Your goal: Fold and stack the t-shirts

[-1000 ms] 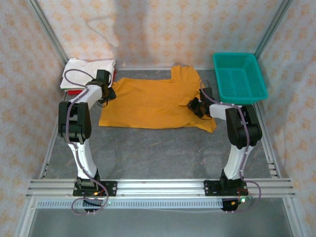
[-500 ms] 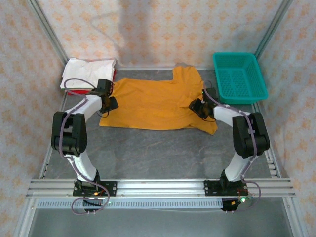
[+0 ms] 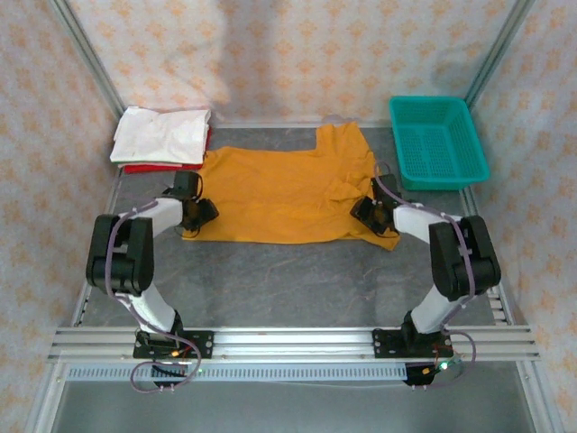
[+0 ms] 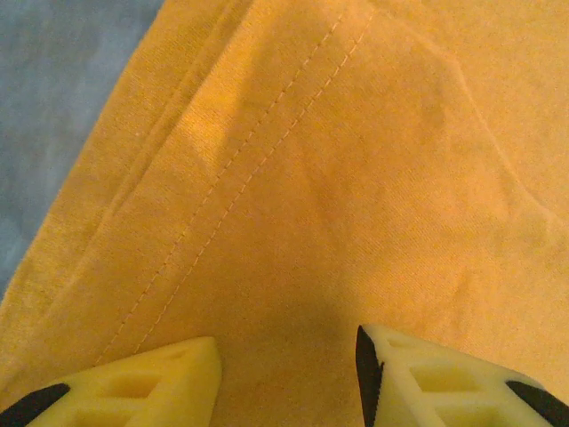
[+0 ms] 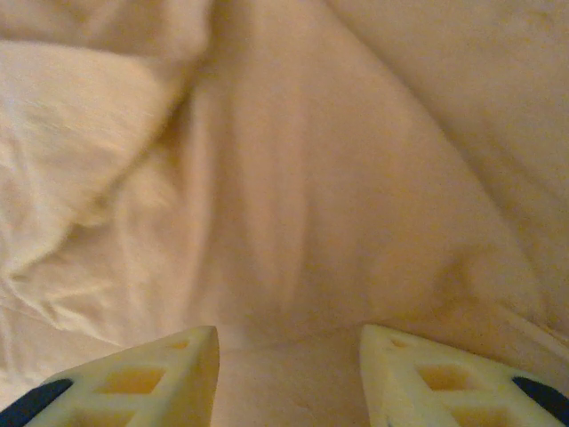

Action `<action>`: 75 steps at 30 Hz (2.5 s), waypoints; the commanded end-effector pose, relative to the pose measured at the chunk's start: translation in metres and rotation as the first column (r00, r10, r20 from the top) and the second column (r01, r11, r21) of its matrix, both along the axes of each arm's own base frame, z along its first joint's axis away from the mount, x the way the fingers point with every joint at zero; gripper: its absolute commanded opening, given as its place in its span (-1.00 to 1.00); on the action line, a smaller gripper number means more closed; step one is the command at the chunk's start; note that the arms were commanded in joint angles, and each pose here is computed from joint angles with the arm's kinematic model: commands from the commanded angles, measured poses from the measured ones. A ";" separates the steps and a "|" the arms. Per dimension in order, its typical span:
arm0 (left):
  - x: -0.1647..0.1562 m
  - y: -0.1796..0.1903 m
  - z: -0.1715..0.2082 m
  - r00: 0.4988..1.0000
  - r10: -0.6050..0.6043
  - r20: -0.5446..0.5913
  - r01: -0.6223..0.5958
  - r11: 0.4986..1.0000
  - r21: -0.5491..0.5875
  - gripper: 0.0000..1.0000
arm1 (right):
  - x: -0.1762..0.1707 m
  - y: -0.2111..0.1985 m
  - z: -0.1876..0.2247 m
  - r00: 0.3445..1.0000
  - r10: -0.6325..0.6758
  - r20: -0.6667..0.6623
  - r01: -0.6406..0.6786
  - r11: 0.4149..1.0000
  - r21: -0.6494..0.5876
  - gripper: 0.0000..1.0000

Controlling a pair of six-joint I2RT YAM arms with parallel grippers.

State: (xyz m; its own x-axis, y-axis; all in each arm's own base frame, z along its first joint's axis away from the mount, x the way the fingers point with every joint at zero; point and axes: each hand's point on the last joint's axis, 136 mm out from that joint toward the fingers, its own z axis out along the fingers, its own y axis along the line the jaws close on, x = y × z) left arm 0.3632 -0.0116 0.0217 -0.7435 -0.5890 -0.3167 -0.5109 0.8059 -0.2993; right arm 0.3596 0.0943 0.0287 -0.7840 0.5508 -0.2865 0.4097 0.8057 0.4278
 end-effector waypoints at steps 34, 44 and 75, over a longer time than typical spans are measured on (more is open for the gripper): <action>-0.062 -0.007 -0.024 0.992 -0.011 -0.130 0.016 0.999 0.037 -0.05 | 0.095 0.005 0.027 1.000 0.026 -0.007 -0.026 0.998 -0.062 -0.54; -0.062 -0.007 -0.027 0.992 -0.011 -0.129 0.016 0.999 0.039 -0.04 | 0.109 0.013 0.052 0.998 0.041 0.056 -0.039 0.998 -0.040 -1.00; -0.060 -0.011 -0.024 0.991 -0.028 -0.128 0.032 0.999 0.028 -0.03 | 0.059 0.018 0.023 0.960 0.279 -0.029 -0.281 0.955 -0.091 -0.09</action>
